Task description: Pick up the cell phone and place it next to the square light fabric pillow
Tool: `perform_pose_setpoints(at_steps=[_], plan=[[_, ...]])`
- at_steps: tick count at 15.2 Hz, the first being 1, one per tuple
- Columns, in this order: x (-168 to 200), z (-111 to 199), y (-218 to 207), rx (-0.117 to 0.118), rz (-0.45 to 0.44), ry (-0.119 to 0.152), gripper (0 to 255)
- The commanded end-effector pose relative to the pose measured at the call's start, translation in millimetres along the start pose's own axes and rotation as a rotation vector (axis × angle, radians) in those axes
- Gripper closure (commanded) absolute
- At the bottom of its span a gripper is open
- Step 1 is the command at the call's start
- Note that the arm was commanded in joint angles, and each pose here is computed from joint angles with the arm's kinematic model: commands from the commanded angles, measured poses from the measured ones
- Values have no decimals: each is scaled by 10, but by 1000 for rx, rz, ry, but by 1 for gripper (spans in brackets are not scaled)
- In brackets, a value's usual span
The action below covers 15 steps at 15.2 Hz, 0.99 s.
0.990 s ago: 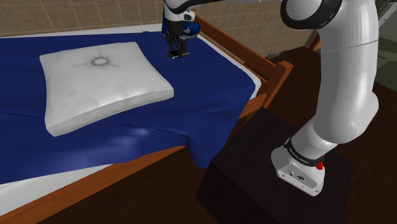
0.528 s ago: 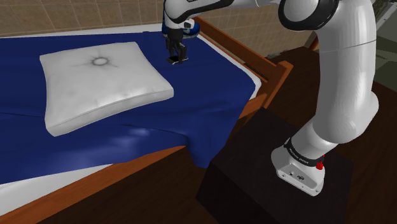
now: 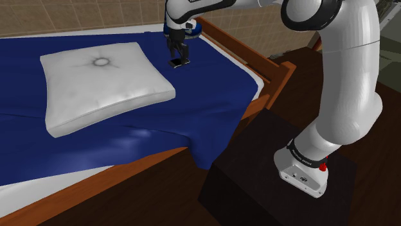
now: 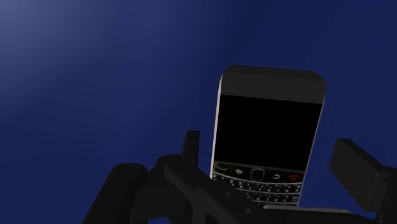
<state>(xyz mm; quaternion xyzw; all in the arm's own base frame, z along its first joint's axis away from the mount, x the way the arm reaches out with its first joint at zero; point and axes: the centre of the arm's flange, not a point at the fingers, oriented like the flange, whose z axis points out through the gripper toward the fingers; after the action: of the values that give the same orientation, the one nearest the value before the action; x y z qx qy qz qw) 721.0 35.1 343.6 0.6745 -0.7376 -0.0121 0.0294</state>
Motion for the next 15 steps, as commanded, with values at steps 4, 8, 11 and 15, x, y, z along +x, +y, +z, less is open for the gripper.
perform_pose_setpoints(at_steps=[4,8,11,15], plan=[[0,0,0,0,0,0,0],[0,-500,0,0,0,0,0],[0,-500,0,0,0,0,0],[0,-500,0,0,0,0,0]])
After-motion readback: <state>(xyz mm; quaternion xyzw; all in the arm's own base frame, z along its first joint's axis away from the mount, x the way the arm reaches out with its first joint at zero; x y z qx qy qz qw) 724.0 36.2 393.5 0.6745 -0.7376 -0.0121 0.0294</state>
